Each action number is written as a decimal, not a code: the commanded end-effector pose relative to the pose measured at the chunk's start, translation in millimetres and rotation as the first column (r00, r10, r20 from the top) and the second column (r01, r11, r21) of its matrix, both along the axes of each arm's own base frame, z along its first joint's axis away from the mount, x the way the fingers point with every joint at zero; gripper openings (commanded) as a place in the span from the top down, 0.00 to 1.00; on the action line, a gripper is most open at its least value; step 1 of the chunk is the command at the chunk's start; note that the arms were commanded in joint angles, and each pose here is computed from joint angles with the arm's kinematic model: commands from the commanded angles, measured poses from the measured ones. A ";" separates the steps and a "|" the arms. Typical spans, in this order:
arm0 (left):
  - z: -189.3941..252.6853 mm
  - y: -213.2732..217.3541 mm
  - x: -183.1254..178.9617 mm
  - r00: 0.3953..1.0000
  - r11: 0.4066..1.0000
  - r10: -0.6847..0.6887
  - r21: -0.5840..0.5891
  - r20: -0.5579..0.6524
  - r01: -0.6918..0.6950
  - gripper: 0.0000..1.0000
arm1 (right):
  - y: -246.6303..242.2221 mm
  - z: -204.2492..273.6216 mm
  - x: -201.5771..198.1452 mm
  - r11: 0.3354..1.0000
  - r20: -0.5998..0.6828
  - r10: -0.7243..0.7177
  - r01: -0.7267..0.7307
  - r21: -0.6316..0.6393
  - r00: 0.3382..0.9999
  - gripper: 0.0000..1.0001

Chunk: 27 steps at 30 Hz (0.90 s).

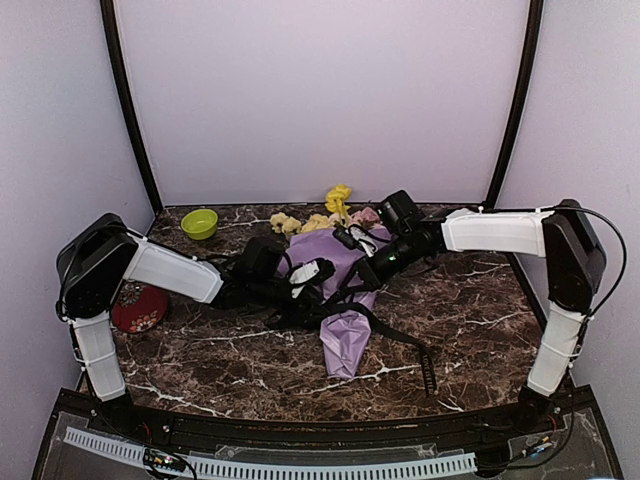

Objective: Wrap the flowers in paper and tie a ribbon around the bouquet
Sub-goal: Tie the half-tied ribbon around the folded bouquet.

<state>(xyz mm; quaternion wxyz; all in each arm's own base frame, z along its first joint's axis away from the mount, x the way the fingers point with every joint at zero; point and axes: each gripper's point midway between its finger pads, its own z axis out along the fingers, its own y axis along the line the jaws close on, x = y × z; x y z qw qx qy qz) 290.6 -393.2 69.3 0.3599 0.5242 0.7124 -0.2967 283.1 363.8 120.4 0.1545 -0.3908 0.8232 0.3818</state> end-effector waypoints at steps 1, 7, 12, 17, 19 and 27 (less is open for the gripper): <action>12.5 0.2 -4.5 0.999 1.000 -0.025 -0.011 0.032 0.026 0.51 | 3.5 17.0 2.2 0.999 0.036 0.003 -0.005 0.036 0.999 1.00; 23.9 -6.8 -3.0 0.999 0.997 -0.030 -0.064 0.045 0.033 0.51 | 4.5 19.8 -0.4 0.999 0.029 0.019 -0.021 0.050 0.999 1.00; 19.1 -12.8 13.1 0.995 0.997 0.025 -0.070 0.096 -0.018 0.49 | 5.0 17.5 -7.0 0.997 -0.004 0.029 -0.028 0.071 1.000 1.00; 20.0 -19.4 14.8 0.988 0.996 0.044 -0.089 0.145 -0.031 0.49 | 6.6 17.7 -10.1 0.995 -0.024 0.033 -0.030 0.090 0.999 1.00; 16.0 -22.1 12.7 0.985 0.996 0.042 -0.087 0.168 -0.028 0.50 | 7.3 16.0 -10.4 0.995 -0.032 0.033 -0.030 0.092 0.999 1.00; 7.3 -27.9 15.4 0.978 0.994 0.061 -0.099 0.199 -0.042 0.70 | 5.8 11.7 -10.9 0.996 -0.046 0.033 -0.029 0.089 0.998 1.00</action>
